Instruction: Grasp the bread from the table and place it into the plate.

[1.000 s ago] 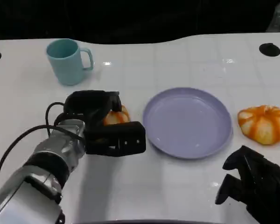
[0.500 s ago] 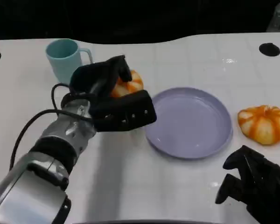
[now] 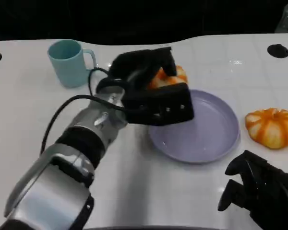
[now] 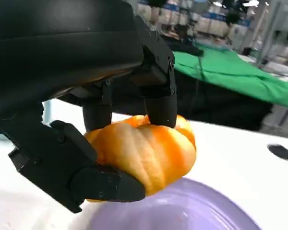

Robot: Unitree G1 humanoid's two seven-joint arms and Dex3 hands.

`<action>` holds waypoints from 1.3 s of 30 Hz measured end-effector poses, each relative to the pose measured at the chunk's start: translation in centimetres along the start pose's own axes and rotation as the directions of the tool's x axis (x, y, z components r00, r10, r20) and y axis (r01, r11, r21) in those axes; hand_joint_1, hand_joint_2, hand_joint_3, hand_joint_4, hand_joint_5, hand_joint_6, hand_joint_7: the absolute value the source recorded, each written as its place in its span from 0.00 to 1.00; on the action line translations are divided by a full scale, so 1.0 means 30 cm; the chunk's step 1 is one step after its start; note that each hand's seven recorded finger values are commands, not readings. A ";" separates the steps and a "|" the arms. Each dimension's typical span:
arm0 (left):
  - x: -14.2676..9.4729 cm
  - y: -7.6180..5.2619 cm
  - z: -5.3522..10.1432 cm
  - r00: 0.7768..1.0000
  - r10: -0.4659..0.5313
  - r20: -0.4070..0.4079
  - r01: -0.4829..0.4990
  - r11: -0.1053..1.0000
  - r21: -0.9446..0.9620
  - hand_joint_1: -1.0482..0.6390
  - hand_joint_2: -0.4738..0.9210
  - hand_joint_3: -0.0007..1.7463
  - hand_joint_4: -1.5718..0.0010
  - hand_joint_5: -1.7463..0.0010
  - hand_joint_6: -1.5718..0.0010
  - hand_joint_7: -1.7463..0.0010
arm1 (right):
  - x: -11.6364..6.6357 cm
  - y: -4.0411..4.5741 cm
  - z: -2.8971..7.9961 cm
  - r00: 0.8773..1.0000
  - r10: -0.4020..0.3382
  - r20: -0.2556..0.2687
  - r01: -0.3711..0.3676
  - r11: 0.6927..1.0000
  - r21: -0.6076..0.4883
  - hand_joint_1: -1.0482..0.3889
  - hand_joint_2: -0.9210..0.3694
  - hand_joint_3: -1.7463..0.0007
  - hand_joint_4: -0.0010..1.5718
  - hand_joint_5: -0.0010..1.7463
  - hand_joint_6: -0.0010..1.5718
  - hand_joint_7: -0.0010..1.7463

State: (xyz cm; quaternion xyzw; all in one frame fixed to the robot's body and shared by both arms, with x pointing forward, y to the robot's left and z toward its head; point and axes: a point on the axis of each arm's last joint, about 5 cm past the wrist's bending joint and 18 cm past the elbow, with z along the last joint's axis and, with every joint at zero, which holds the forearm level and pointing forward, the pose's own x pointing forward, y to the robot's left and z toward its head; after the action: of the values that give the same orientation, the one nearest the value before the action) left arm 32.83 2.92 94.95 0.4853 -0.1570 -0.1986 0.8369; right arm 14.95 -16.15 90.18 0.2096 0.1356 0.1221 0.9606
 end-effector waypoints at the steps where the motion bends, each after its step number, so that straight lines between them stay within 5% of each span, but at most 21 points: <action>1: 0.002 -0.007 0.010 1.000 -0.010 0.009 0.010 1.000 -0.001 0.49 0.71 0.53 0.41 0.00 0.60 0.01 | 0.000 0.001 0.000 1.000 0.002 -0.001 -0.002 1.000 0.000 0.44 0.00 0.75 0.40 1.00 0.32 0.91; 4: 0.006 -0.023 0.036 0.999 -0.026 0.029 0.026 1.000 0.006 0.50 0.74 0.48 0.42 0.00 0.58 0.16 | -0.001 0.002 0.000 1.000 -0.001 0.000 0.001 1.000 0.000 0.44 0.00 0.75 0.40 1.00 0.32 0.91; 10: 0.013 -0.047 0.071 0.997 -0.064 0.032 0.063 0.998 0.027 0.50 0.76 0.45 0.43 0.00 0.60 0.05 | -0.005 0.009 0.007 1.000 0.003 0.012 -0.003 1.000 -0.006 0.44 0.00 0.73 0.41 1.00 0.32 0.91; 11: 0.013 -0.047 0.073 0.997 -0.065 0.032 0.064 0.998 0.029 0.49 0.80 0.43 0.45 0.00 0.59 0.31 | -0.005 0.009 0.007 1.000 0.004 0.012 -0.003 1.000 -0.007 0.44 0.00 0.73 0.41 1.00 0.32 0.92; 12: 0.014 -0.048 0.075 0.997 -0.066 0.031 0.065 0.997 0.030 0.49 0.82 0.41 0.46 0.00 0.55 0.46 | -0.005 0.009 0.007 1.000 0.003 0.012 -0.003 1.000 -0.007 0.44 0.00 0.73 0.41 1.00 0.32 0.92; 16: 0.015 -0.064 0.086 0.996 -0.086 0.001 0.086 0.996 0.030 0.48 0.90 0.32 0.49 0.00 0.48 0.69 | -0.006 0.009 0.006 1.000 0.003 0.011 -0.003 1.000 -0.007 0.43 0.00 0.74 0.41 1.00 0.32 0.91; 22: 0.016 -0.088 0.110 0.993 -0.118 -0.019 0.118 0.993 0.023 0.48 0.92 0.29 0.49 0.00 0.46 0.72 | -0.006 0.009 0.007 1.000 0.006 0.022 -0.006 1.000 -0.010 0.43 0.00 0.74 0.40 1.00 0.32 0.91; 25: 0.020 -0.089 0.123 0.991 -0.128 -0.029 0.129 0.991 0.029 0.49 0.99 0.09 0.54 0.00 0.48 0.74 | -0.007 0.009 0.006 1.000 0.005 0.021 -0.005 1.000 -0.009 0.43 0.00 0.74 0.41 1.00 0.32 0.91; 27: 0.020 -0.101 0.136 0.988 -0.146 -0.044 0.148 0.988 0.041 0.49 1.00 0.06 0.55 0.01 0.49 0.76 | -0.007 0.011 0.004 1.000 0.006 0.019 -0.006 1.000 -0.010 0.43 0.00 0.74 0.41 1.00 0.32 0.91; 31: 0.018 -0.118 0.149 0.981 -0.184 -0.062 0.186 0.982 0.024 0.45 1.00 0.09 0.62 0.22 0.51 0.86 | -0.008 0.010 0.003 1.000 0.002 0.016 -0.002 1.000 -0.016 0.44 0.00 0.75 0.41 1.00 0.32 0.91; 33: 0.018 -0.120 0.154 0.978 -0.199 -0.067 0.200 0.980 0.001 0.42 1.00 0.12 0.70 0.35 0.61 0.93 | -0.009 0.010 0.002 1.000 0.000 0.015 0.000 1.000 -0.017 0.44 0.00 0.75 0.41 1.00 0.33 0.91; 36: 0.018 -0.120 0.151 0.969 -0.234 -0.080 0.234 0.972 -0.004 0.33 1.00 0.17 0.85 0.70 0.80 0.99 | -0.011 0.009 0.001 1.000 -0.002 0.014 0.002 1.000 -0.018 0.43 0.00 0.75 0.41 1.00 0.33 0.91; 39: 0.017 -0.122 0.145 0.954 -0.278 -0.115 0.280 0.960 -0.003 0.27 1.00 0.17 0.94 0.82 0.89 1.00 | -0.011 0.009 0.001 1.000 -0.002 0.016 0.002 1.000 -0.019 0.44 0.00 0.75 0.41 1.00 0.33 0.90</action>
State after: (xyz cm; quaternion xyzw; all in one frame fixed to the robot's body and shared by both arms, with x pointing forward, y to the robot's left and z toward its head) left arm 30.63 -2.23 93.88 0.5189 -0.0402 -0.2857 0.8047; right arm 14.61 -16.03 90.39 0.2016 0.1267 0.1207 0.9637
